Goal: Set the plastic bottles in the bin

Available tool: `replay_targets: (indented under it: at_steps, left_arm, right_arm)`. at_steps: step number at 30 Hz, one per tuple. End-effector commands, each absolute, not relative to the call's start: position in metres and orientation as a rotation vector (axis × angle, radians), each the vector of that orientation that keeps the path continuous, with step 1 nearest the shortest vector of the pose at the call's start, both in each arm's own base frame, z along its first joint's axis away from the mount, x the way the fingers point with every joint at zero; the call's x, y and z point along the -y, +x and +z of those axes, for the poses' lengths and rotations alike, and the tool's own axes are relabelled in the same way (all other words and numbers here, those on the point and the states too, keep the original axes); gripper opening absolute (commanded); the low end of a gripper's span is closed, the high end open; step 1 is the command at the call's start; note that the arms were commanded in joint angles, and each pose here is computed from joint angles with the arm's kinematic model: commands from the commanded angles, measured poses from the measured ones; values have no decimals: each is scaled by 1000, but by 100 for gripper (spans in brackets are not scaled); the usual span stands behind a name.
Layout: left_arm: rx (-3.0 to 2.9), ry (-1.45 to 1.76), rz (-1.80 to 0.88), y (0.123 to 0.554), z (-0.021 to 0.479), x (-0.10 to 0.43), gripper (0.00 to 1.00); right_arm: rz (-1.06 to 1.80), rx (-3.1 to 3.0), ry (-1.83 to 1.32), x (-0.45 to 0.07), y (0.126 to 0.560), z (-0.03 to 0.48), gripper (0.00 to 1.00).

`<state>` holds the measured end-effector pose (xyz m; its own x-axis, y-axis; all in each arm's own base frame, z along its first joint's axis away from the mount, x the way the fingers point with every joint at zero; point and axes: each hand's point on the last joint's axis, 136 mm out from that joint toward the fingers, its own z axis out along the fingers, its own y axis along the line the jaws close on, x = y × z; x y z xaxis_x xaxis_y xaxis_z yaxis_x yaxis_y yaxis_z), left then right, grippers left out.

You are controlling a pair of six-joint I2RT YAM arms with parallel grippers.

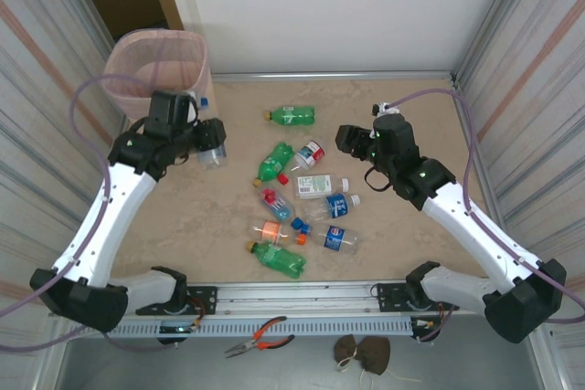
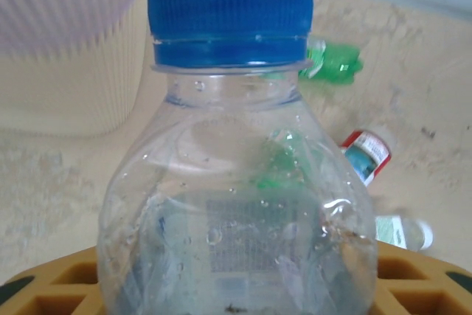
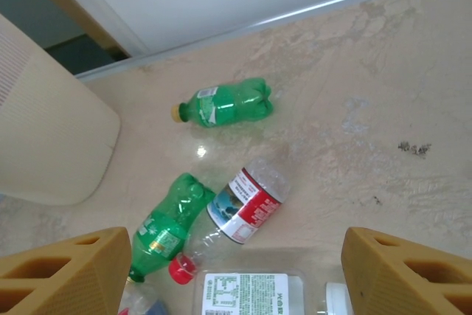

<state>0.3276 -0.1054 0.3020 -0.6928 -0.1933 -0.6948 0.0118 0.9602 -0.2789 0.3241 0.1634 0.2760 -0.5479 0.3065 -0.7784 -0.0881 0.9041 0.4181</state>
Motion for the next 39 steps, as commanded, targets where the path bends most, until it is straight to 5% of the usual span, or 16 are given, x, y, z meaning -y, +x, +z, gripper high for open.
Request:
replay_targets:
  at_steps: [1, 10, 19, 39]
  left_arm:
    - [-2163, -194, -311, 356, 352, 98, 50]
    - [-1919, -450, -249, 417, 430, 71, 53]
    - [-1693, -776, -241, 459, 457, 21, 55]
    - [-1699, -1390, -604, 556, 332, -45, 56]
  right_arm:
    - [516, -2043, 170, -161, 323, 300, 74]
    - [495, -2024, 162, -163, 317, 308, 74]
    - [468, -2022, 154, -163, 308, 309, 74]
    - [428, -2043, 179, -154, 303, 297, 75]
